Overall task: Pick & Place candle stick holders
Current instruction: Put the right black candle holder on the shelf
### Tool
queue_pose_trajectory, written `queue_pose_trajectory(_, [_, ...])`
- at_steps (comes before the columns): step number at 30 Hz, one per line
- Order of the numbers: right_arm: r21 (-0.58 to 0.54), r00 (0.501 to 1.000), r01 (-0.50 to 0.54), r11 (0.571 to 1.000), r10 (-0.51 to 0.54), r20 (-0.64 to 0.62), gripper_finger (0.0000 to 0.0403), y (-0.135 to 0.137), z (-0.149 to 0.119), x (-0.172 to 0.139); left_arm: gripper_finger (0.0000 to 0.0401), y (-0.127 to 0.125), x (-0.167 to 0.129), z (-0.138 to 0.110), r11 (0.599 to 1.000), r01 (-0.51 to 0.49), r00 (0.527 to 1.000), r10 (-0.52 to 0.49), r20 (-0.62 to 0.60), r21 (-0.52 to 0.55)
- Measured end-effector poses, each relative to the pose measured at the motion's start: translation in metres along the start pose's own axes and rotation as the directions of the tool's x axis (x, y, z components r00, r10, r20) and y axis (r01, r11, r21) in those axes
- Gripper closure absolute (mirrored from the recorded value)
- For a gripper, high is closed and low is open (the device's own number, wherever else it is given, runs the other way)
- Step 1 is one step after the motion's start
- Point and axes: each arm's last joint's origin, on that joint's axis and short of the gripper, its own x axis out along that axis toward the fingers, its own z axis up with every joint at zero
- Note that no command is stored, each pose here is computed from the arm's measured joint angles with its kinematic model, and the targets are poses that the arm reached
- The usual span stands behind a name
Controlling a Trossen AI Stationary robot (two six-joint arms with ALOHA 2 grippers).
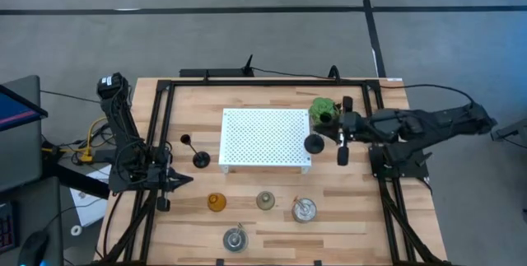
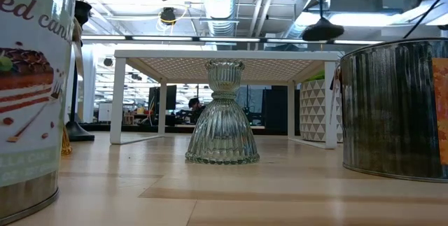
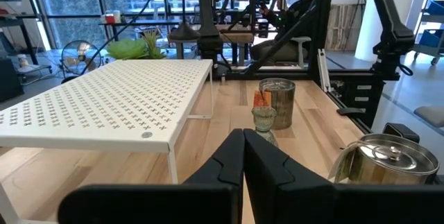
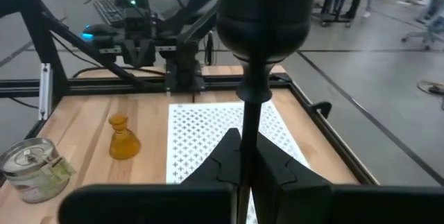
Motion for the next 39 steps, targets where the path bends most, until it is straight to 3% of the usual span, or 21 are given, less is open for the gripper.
queue_pose_trajectory(12, [-0.004, 0.988, -0.131, 0.991, 0.131, 0.083, 0.0401, -0.019, 0.015, 0.041, 0.0393, 0.000, 0.000, 0.000, 1.000, 0.000, 1.000, 0.000, 0.000, 0.001])
queue_pose_trajectory(21, [0.003, 0.989, -0.125, 0.992, 0.125, 0.078, 0.0401, -0.043, 0.009, 0.068, 0.0393, 0.000, 0.000, 0.000, 1.000, 0.000, 1.000, 0.000, 0.000, 0.001])
queue_pose_trajectory(28, [0.026, 0.997, -0.067, 0.997, 0.065, 0.048, 0.0401, -0.066, 0.001, 0.085, 0.0393, 0.000, 0.000, 0.000, 0.996, 0.000, 1.000, 0.000, 0.000, 0.084])
queue_pose_trajectory(39, [0.147, 0.996, 0.078, 0.986, -0.072, -0.045, 0.0401, -0.104, -0.012, 0.086, 0.0393, 0.000, 0.000, 0.000, 0.997, 0.000, 1.000, 0.000, 0.000, 0.080])
